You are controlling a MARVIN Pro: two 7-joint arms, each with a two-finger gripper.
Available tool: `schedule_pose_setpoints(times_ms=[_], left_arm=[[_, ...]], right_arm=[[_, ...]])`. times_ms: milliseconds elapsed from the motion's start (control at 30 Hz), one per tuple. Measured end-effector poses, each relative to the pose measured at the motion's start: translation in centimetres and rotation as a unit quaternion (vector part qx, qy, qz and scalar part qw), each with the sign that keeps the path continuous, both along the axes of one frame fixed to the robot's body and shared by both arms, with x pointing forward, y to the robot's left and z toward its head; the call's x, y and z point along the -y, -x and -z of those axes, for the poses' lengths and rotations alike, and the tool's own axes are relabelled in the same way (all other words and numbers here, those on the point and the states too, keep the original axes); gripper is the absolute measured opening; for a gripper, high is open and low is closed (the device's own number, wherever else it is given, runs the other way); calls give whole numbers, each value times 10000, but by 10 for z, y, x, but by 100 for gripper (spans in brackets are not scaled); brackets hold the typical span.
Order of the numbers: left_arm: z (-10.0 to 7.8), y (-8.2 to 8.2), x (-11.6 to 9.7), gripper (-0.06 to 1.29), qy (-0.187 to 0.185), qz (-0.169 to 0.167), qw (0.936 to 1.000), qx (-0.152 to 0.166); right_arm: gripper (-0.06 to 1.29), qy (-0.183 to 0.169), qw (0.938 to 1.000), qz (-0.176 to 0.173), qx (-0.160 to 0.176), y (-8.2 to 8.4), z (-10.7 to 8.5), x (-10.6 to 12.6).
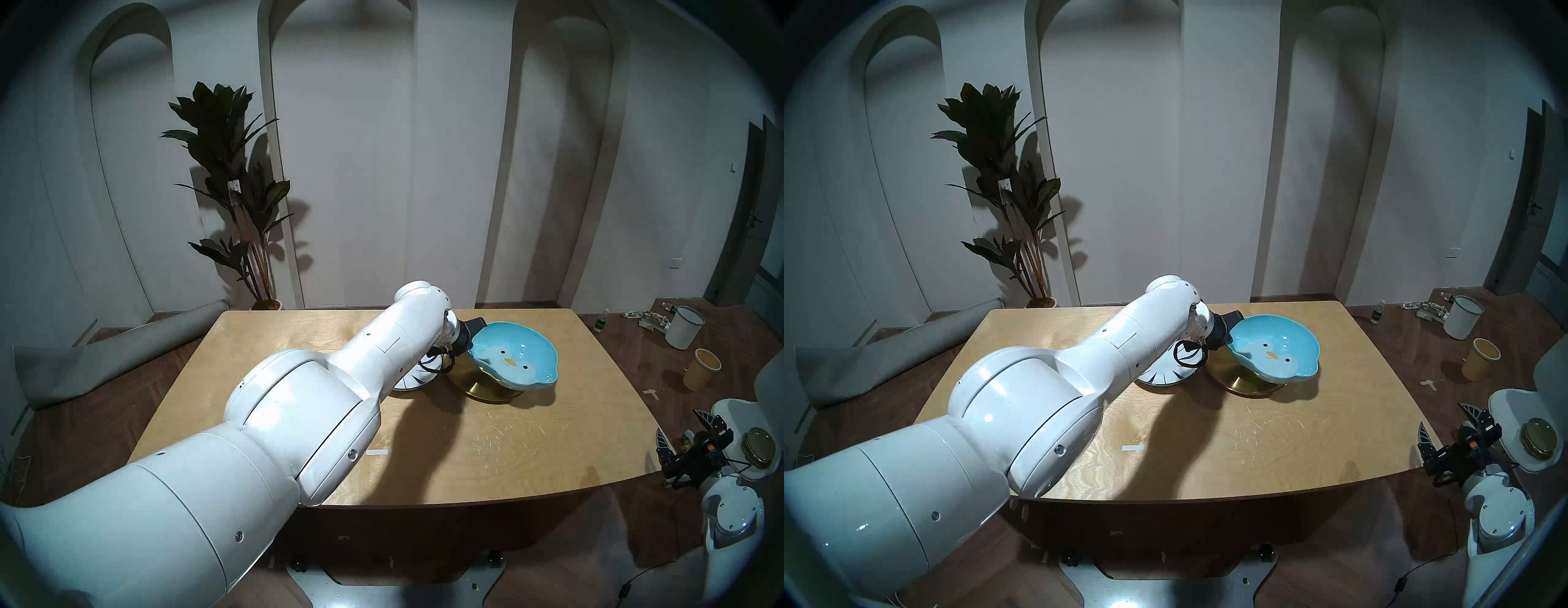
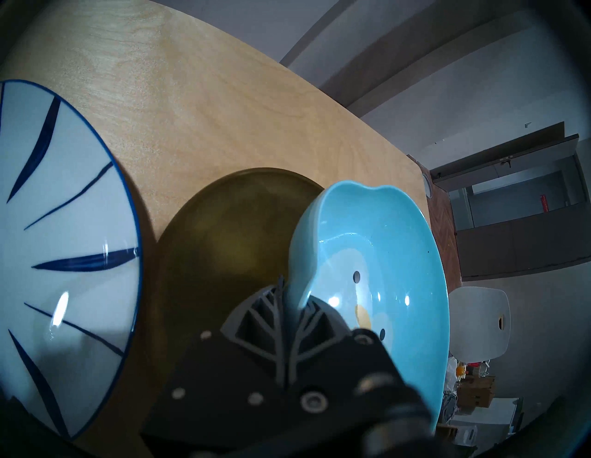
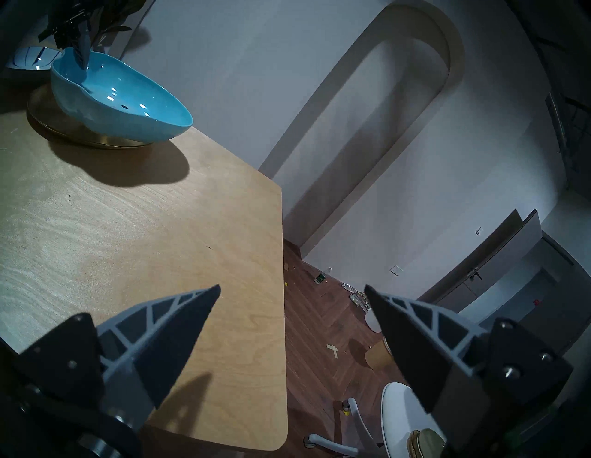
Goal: Stack the plates into one stack
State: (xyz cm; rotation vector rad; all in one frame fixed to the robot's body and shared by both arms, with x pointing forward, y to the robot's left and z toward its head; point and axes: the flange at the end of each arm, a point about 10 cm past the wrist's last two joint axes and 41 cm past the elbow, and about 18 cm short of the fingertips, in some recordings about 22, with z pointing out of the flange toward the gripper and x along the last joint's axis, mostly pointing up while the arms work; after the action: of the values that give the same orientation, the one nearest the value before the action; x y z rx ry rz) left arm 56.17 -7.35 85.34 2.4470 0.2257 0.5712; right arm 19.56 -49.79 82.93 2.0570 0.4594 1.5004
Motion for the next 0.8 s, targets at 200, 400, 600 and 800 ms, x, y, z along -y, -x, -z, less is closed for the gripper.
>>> schedule_pose_setpoints(times_ms=[200, 400, 600, 800], left_arm=[[7, -1, -5, -3, -50, -12, 10000, -4], [5, -3, -7, -3, -45, -14, 9999, 98], [5, -5, -9, -3, -47, -10, 9999, 133], [6, -8, -15, -3, -57, -22, 9999, 159]], right_arm=[[122, -18, 10000, -50, -29, -6, 2, 1], [122, -22, 9999, -113, -32, -12, 2, 1], [122, -19, 9999, -141, -21, -16, 1, 2], [122, -28, 9999, -157, -25, -19, 2, 3]])
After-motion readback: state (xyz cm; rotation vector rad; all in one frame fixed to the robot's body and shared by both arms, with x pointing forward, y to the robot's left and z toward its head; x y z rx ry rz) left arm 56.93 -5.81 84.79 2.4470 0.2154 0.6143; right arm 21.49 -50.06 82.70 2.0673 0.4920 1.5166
